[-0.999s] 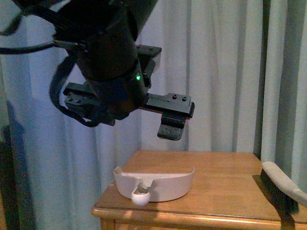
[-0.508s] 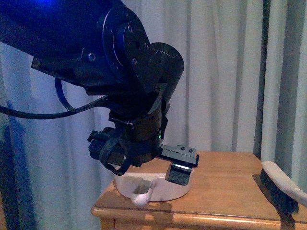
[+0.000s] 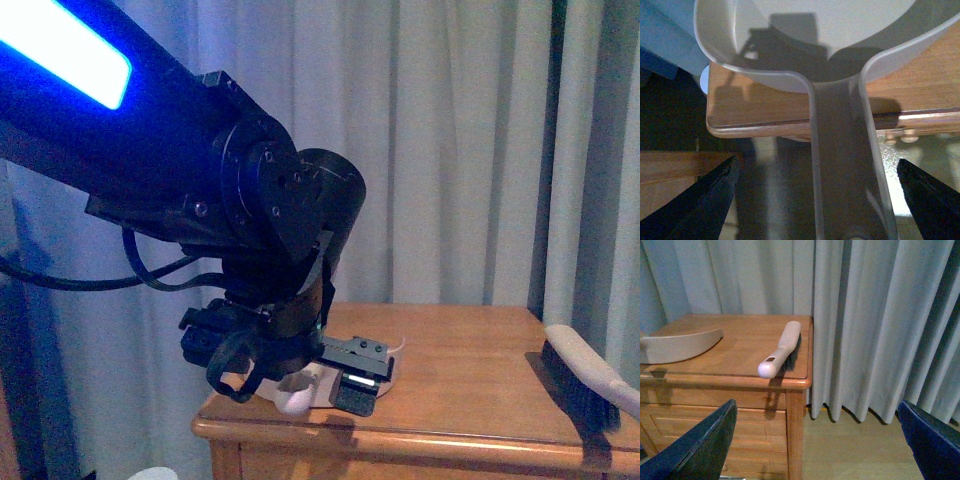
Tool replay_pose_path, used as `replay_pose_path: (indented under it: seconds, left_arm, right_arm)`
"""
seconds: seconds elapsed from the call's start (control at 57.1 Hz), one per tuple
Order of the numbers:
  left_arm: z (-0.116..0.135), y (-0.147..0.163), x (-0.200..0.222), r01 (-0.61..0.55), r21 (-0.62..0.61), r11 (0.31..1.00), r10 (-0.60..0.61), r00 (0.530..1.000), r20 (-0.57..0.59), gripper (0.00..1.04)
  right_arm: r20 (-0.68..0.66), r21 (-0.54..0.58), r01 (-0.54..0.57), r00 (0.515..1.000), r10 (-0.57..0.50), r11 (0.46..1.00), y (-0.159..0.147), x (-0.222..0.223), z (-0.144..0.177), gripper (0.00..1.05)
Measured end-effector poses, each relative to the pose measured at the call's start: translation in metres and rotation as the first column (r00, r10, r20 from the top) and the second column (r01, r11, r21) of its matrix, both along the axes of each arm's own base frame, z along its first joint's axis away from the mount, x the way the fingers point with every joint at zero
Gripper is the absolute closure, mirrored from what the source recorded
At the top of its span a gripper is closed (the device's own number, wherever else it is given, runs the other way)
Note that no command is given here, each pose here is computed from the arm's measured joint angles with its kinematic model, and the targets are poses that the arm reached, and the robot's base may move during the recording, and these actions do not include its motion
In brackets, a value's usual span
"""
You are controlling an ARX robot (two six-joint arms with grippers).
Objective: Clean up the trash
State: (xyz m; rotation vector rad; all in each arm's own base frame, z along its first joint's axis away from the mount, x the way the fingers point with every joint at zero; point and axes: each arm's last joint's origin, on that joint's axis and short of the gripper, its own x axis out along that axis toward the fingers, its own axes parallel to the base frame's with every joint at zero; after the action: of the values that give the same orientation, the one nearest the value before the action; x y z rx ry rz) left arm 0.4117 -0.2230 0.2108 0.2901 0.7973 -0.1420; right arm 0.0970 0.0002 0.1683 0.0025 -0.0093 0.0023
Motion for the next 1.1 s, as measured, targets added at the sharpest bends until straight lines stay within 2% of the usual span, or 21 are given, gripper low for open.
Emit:
replay_pose_path:
  seconds: [0.263,0.386,0.491,0.666,0.894,1.016,1.104]
  left_arm:
    - [-0.013,0.001,0.005,-0.007,0.011,1.000,0.007,1.000,-0.019,0.08]
    - [-0.013,0.002,0.006,-0.009,0.016,1.000,0.009,1.000,-0.013,0.25]
    - [-0.013,0.001,0.006,0.003,0.017,1.000,-0.003,1.000,-0.010,0.48]
    - [-0.012,0.001,0.007,0.011,0.019,1.000,-0.011,1.000,0.000,0.75]
    - [-0.008,0.004,0.002,0.024,0.009,1.000,-0.024,0.999,0.039,0.77]
    - [0.010,0.009,-0.006,0.032,-0.028,0.999,-0.028,0.989,0.145,0.77]
    - [0.032,0.018,-0.019,0.055,-0.063,0.996,-0.035,0.960,0.278,0.77]
  right_arm:
    - [0.000,0.000,0.000,1.000,0.000,1.000,0.000,0.000,0.000,0.07]
    - [0.000,0.000,0.000,1.000,0.000,1.000,0.000,0.000,0.000,0.07]
    - [0.000,0.000,0.000,1.000,0.000,1.000,0.000,0.000,0.000,0.07]
    - [0.000,0.000,0.000,1.000,0.000,1.000,0.000,0.000,0.000,0.07]
    - [0.000,0.000,0.000,1.000,0.000,1.000,0.000,0.000,0.000,0.07]
    - [0.000,0.000,0.000,1.000,0.000,1.000,0.000,0.000,0.000,0.07]
    - [0.000,0.000,0.000,1.000,0.000,1.000,0.000,0.000,0.000,0.07]
